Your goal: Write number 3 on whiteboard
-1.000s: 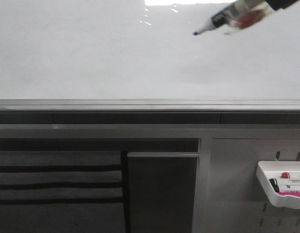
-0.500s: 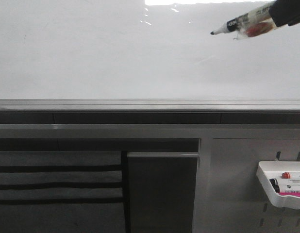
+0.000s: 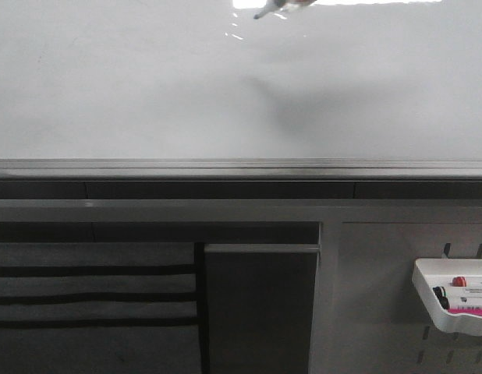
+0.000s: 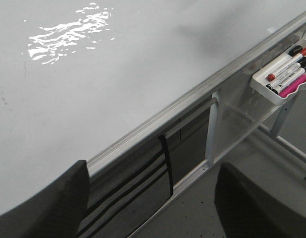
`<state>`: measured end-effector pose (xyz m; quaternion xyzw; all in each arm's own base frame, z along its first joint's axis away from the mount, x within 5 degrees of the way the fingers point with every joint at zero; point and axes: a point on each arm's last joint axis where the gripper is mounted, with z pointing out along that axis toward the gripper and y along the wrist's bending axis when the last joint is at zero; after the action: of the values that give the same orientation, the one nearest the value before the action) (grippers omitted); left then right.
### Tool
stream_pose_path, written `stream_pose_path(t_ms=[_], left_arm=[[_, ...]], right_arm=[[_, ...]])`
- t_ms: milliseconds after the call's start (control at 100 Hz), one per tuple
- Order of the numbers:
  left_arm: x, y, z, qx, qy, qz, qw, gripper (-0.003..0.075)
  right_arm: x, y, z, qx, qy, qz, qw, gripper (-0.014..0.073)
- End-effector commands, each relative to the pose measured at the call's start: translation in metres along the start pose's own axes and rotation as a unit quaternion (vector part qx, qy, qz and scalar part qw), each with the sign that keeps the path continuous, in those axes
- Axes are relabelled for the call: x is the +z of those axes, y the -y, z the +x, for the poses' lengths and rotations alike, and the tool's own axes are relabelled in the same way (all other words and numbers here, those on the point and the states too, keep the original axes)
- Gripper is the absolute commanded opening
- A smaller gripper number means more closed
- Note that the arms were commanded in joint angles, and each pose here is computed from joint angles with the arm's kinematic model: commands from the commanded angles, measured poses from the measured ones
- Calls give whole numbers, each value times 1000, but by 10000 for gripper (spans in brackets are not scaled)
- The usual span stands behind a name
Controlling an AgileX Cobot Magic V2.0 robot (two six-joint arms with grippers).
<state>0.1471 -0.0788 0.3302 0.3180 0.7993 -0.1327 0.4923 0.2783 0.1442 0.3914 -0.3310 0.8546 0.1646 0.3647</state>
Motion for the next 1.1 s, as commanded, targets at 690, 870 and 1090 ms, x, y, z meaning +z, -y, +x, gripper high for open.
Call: stream_pose_path(t_ms=[690,870,1090], left_arm=[[-7,-4,-13,-13,46,-20,999,494],[-7,-4,-13,-13,47,-21,999,494],[-7,-4,-13,-13,47,-21,999,494]], right_arm=[[38,23,-7,19,-23,26,999,41],[52,15,-10,9,-5,25,1000,41],[38,21,16,33,-60,15,998,41]])
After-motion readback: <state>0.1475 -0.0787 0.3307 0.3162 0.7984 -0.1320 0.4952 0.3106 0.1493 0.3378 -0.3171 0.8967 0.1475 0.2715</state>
